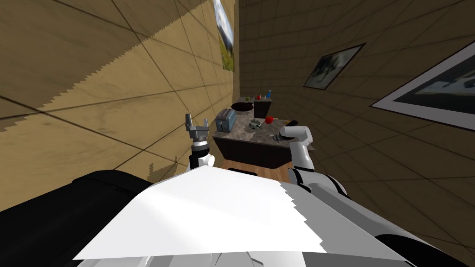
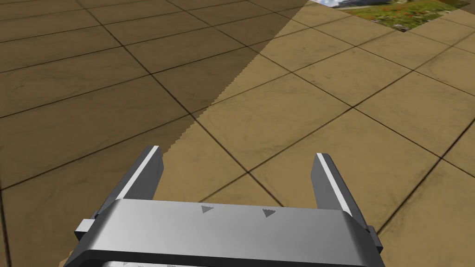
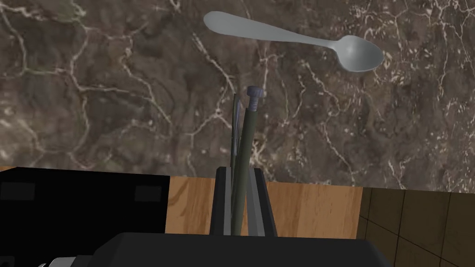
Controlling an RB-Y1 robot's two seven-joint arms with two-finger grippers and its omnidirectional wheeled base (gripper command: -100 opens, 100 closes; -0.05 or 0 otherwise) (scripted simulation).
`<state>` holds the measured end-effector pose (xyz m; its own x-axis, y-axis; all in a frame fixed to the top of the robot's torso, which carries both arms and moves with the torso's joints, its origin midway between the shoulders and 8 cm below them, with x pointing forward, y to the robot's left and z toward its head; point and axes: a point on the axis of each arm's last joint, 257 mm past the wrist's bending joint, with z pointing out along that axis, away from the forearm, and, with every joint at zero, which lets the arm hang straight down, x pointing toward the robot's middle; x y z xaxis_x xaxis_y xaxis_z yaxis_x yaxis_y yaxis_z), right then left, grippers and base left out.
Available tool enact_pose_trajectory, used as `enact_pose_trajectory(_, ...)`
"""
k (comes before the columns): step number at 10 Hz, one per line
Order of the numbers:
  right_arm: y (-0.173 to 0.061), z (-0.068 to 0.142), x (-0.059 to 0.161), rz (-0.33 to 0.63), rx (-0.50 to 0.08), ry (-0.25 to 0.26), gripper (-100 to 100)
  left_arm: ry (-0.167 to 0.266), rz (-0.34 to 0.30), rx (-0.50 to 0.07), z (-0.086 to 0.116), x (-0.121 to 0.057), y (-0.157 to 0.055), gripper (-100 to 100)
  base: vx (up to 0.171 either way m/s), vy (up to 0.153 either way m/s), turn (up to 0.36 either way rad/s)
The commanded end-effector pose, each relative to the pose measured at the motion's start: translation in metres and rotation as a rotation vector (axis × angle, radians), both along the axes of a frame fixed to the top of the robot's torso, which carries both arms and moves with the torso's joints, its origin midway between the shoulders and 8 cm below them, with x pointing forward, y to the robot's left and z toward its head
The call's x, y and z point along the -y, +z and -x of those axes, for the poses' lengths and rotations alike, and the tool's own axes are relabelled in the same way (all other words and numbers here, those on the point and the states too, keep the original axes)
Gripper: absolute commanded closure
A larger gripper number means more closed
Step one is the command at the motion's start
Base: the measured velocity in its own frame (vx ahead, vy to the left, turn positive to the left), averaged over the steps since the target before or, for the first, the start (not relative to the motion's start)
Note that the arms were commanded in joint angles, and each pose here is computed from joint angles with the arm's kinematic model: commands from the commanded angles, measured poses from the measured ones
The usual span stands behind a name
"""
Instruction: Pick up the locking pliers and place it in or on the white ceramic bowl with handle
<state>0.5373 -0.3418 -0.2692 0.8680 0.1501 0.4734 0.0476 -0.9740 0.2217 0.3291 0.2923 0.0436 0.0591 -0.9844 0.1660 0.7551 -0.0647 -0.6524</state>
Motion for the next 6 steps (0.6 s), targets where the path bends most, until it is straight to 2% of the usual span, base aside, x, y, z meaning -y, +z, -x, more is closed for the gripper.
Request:
enact_pose_trajectory(1, 0.013, -0.003, 0.014, 0.022, 0.005, -0.036, 100, 0.000, 0.000, 0.000, 0.000, 0.000, 0.000, 0, -0.095, 0.018, 0.229)
enact_pose_trajectory(4, 0.035, -0.012, 0.041, 0.047, 0.014, -0.117, 100, 0.000, 0.000, 0.000, 0.000, 0.000, 0.000, 0, -0.071, 0.005, 0.268)
enact_pose_trajectory(6, 0.048, -0.016, 0.059, 0.052, 0.019, -0.177, 100, 0.000, 0.000, 0.000, 0.000, 0.000, 0.000, 0, -0.036, -0.006, 0.258)
